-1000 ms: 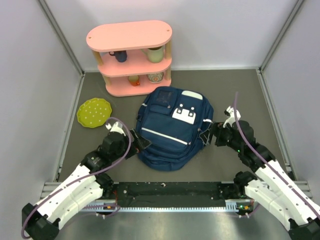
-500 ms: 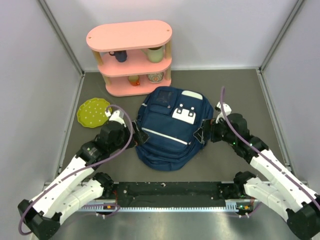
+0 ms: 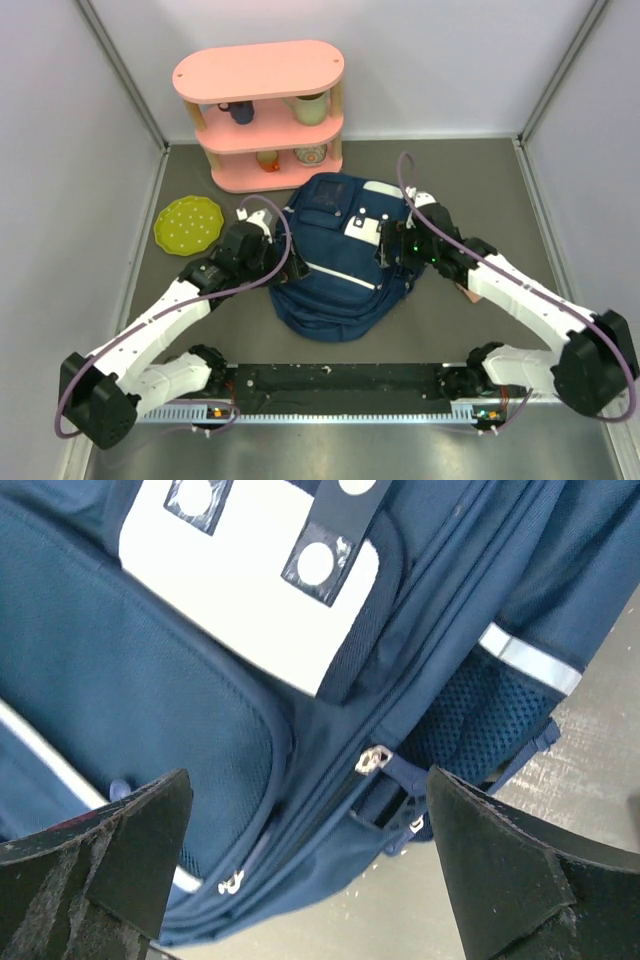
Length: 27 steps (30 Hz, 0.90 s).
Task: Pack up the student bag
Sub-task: Zip the student bag at the center of the board, then adjust the student bag at the center of the board.
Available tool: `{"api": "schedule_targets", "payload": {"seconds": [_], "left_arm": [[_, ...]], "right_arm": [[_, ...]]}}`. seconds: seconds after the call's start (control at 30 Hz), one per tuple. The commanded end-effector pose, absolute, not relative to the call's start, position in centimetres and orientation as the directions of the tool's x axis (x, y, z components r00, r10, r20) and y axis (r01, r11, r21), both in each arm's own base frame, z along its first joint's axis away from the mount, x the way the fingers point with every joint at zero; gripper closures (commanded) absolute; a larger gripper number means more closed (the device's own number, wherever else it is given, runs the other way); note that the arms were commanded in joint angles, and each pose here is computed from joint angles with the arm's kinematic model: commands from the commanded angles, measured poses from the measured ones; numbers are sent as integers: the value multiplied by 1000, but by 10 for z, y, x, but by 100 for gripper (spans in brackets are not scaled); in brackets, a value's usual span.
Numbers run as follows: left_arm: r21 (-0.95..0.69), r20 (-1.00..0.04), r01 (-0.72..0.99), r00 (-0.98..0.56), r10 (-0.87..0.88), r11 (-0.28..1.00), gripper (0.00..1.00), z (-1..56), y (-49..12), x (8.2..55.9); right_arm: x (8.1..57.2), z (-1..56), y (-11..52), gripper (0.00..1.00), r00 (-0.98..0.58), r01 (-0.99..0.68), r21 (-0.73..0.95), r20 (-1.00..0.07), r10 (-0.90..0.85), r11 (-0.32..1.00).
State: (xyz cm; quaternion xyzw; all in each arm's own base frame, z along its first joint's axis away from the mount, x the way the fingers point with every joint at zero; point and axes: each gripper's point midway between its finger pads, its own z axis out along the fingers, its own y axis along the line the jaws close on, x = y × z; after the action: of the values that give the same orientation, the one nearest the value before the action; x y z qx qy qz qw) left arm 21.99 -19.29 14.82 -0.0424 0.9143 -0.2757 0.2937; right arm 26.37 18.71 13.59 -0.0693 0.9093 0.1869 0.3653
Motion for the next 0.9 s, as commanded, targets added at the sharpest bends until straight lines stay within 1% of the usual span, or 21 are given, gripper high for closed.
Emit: {"api": "schedule_targets", "payload": {"seconds": [0.0, 0.07, 0.1, 0.17, 0.2, 0.23, 0.27, 0.3, 0.33, 0.4, 0.5, 0.53, 0.57, 0.6, 0.63, 0.67, 0.73, 0.77, 0.8, 0.83, 0.87], "left_arm": [[-574, -505, 66, -813, -290, 816, 1, 144, -192, 218], [-595, -503, 43, -799, -330, 802, 1, 145, -187, 213], [-599, -493, 32, -802, -337, 800, 1, 139, -184, 208], [-624, -492, 18, -786, -375, 781, 1, 143, -181, 203], [-626, -483, 6, -788, -382, 779, 1, 137, -178, 199], [-641, -480, 2, -781, -399, 767, 1, 139, -177, 197], [-645, -472, -7, -783, -405, 764, 1, 137, -176, 194], [-646, -457, -23, -789, -411, 763, 1, 131, -175, 191], [-649, -451, -30, -790, -416, 760, 1, 130, -174, 188], [-657, -423, -50, -801, -423, 752, 1, 121, -174, 183], [-709, -380, -51, -813, -442, 703, 1, 117, -182, 176], [-728, -372, -41, -815, -444, 685, 1, 117, -185, 175], [-738, -343, -50, -831, -438, 673, 3, 106, -187, 169], [-764, -338, -42, -824, -455, 644, 4, 109, -192, 172], [-778, -333, -37, -822, -461, 627, 5, 108, -195, 173], [-781, -319, -46, -828, -461, 622, 8, 98, -195, 171], [-806, -304, -43, -825, -476, 590, 12, 98, -202, 175], [-806, -296, -52, -827, -478, 589, 17, 93, -202, 175], [-803, -288, -69, -825, -487, 592, 25, 88, -202, 178], [-807, -296, -63, -818, -494, 588, 35, 88, -204, 182], [-806, -308, -57, -809, -500, 589, 42, 91, -204, 188]], "right_arm": [[309, 171, 186, 2, -654, -146, 309, -743, 143, 940], [322, 173, 175, 1, -643, -100, 320, -743, 184, 942], [335, 178, 160, 1, -628, -51, 346, -741, 240, 937], [349, 178, 146, 1, -628, 0, 393, -716, 305, 920], [360, 181, 128, 1, -609, 50, 407, -711, 351, 912], [369, 174, 125, 1, -618, 69, 420, -695, 369, 905], [373, 172, 129, 1, -636, 43, 450, -676, 371, 892], [383, 174, 123, 1, -627, 54, 454, -678, 384, 889], [390, 162, 122, 1, -645, 71, 446, -662, 382, 892], [404, 162, 123, 1, -642, 61, 450, -666, 380, 891], [422, 148, 122, 1, -659, 73, 473, -638, 398, 878], [428, 142, 118, 3, -660, 83, 480, -630, 409, 874], [434, 131, 118, 5, -667, 95, 484, -618, 416, 870], [437, 125, 116, 7, -669, 109, 500, -602, 436, 859], [439, 119, 117, 16, -678, 108, 516, -587, 443, 850], [440, 114, 115, 23, -685, 106, 542, -567, 457, 833], [437, 103, 115, 35, -694, 122, 565, -539, 477, 816], [429, 95, 118, 40, -715, 112, 586, -513, 474, 803], [429, 98, 120, 51, -707, 94, 601, -522, 478, 794], [426, 99, 123, 58, -708, 82, 611, -520, 478, 787], [412, 87, 125, 67, -732, 95, 622, -486, 477, 777]]}}
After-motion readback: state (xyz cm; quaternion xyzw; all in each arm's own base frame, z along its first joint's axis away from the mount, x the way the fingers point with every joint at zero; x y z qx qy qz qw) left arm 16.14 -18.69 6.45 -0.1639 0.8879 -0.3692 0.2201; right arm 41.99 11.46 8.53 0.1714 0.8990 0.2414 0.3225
